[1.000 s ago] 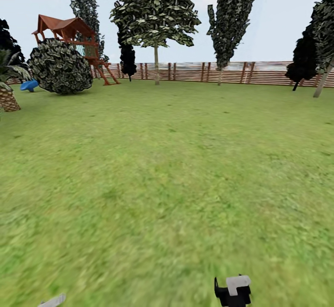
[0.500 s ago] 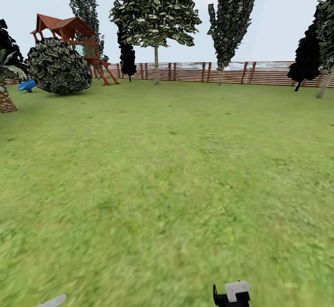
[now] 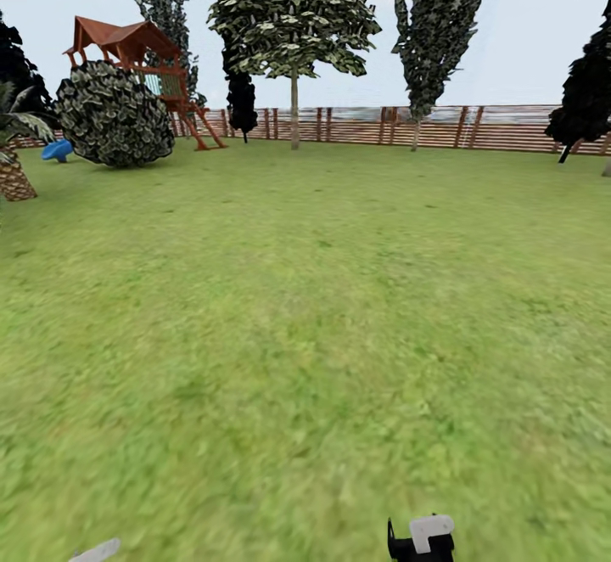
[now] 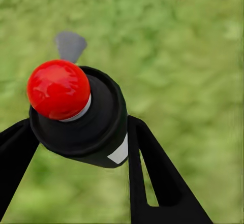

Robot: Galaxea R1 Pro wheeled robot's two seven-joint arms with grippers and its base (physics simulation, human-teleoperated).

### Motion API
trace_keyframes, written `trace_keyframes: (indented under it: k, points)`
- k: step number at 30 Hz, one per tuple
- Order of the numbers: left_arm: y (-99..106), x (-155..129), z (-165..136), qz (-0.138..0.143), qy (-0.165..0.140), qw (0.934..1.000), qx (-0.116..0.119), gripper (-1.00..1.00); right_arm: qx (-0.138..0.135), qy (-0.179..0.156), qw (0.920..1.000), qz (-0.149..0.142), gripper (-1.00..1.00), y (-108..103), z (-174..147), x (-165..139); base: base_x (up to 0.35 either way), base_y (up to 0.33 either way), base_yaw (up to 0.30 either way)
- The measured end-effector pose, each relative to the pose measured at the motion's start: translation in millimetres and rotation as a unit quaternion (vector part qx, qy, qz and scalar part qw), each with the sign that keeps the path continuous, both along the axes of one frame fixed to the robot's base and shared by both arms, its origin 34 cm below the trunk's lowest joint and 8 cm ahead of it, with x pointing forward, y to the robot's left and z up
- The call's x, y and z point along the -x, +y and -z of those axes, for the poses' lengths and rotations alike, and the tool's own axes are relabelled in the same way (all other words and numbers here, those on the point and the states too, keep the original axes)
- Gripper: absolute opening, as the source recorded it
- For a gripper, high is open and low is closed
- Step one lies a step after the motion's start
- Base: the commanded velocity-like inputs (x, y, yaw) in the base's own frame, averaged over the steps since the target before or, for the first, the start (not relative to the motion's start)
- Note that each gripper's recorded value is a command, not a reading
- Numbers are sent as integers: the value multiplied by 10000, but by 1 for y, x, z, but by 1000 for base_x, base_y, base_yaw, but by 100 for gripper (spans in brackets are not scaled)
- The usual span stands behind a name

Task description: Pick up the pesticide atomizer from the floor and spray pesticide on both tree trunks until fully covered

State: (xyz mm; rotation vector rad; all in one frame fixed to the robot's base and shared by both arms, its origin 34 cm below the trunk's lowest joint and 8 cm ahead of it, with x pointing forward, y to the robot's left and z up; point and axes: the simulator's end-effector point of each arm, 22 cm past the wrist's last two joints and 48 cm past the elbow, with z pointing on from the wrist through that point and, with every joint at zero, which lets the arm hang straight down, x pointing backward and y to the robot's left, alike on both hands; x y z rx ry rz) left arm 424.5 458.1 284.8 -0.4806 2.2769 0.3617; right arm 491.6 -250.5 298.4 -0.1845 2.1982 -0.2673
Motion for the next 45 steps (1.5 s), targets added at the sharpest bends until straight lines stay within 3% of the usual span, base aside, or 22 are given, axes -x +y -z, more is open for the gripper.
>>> trace_keyframes:
  k: [45]
  points:
    - [-1,17,19,5,294,9996,6,-100,1,294,9996,0,100,0,23,17,339,0,17]
